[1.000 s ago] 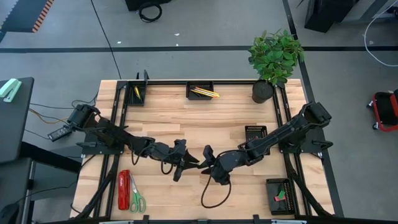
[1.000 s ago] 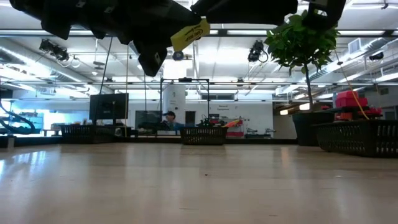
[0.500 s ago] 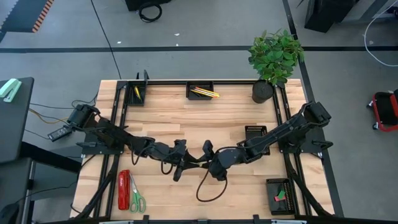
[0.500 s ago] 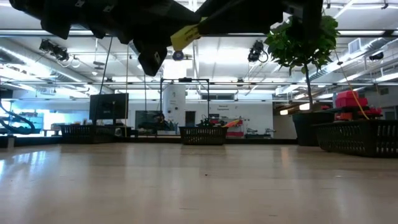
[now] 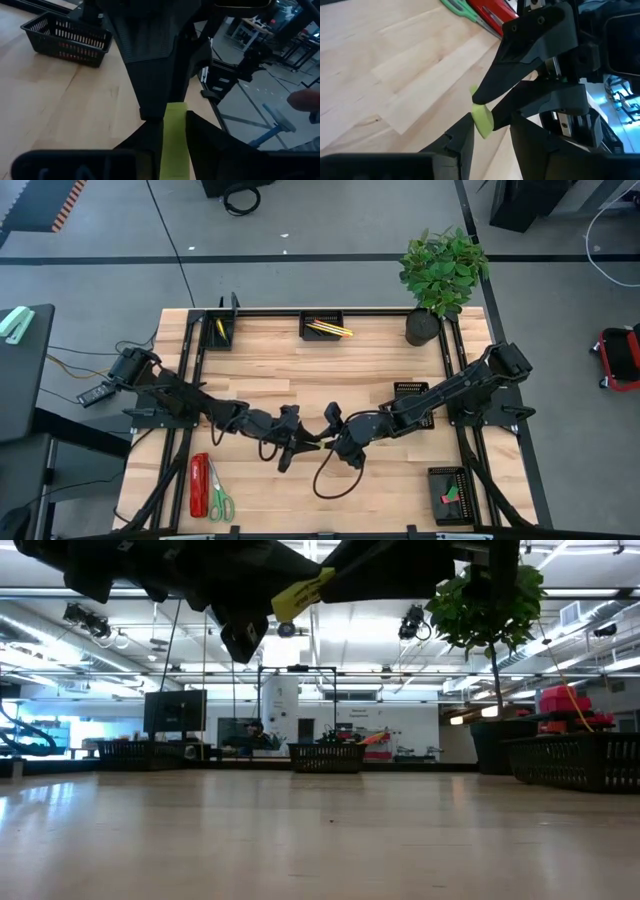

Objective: Sort crayons/erasers/pens/pencils in bins
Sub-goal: Put the light green eraser into the bottom right black bin, then return to Home Position

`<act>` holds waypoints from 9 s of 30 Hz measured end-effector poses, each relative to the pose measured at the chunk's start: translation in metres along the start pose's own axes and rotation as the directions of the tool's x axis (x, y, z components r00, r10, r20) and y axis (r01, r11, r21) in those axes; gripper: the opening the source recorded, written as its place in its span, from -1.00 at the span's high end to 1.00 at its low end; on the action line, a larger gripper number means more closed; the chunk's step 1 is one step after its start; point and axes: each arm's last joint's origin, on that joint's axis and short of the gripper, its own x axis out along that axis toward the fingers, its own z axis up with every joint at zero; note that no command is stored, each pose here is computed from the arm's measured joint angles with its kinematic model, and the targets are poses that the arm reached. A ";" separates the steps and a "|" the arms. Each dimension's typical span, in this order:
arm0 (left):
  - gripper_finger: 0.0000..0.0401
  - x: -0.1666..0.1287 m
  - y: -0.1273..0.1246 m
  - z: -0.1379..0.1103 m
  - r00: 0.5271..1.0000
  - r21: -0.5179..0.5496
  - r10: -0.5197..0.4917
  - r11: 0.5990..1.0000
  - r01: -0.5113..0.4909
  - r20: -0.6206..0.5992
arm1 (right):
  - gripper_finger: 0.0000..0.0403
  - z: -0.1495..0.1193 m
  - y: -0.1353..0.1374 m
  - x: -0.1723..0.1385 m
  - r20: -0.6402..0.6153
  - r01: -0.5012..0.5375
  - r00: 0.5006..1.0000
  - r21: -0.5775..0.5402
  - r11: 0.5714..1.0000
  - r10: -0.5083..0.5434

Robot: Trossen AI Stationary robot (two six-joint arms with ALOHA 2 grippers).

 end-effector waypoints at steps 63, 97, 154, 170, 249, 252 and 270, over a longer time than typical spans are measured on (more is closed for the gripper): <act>0.66 -0.011 0.023 -0.038 0.882 0.296 0.315 0.931 -0.214 -0.351 | 0.81 0.013 0.112 -0.195 -0.365 0.040 0.816 0.810 0.585 0.449; 0.67 -0.011 0.023 -0.039 0.881 0.274 0.314 0.935 -0.224 -0.354 | 0.50 0.008 0.189 -0.177 -0.541 0.185 0.492 0.830 0.526 0.682; 0.94 -0.179 0.051 -0.011 0.922 0.267 0.160 0.927 -0.263 0.352 | 0.80 -0.137 0.028 -0.190 0.087 0.325 0.854 0.682 0.655 -0.513; 0.93 -0.202 0.061 -0.029 0.907 0.265 0.132 0.931 -0.252 0.399 | 0.80 -0.179 0.050 -0.192 0.117 0.324 0.807 0.732 0.600 -0.578; 0.77 -0.212 0.066 -0.034 0.891 0.313 0.180 0.892 -0.327 0.417 | 0.80 -0.199 0.053 -0.192 0.037 0.372 0.823 0.720 0.586 -0.567; 0.78 -0.212 0.066 -0.034 0.891 0.313 0.181 0.892 -0.327 0.416 | 0.80 -0.199 0.053 -0.192 0.037 0.372 0.823 0.720 0.586 -0.567; 0.78 -0.212 0.066 -0.034 0.891 0.313 0.181 0.892 -0.327 0.417 | 0.80 -0.199 0.053 -0.192 0.037 0.372 0.823 0.720 0.586 -0.568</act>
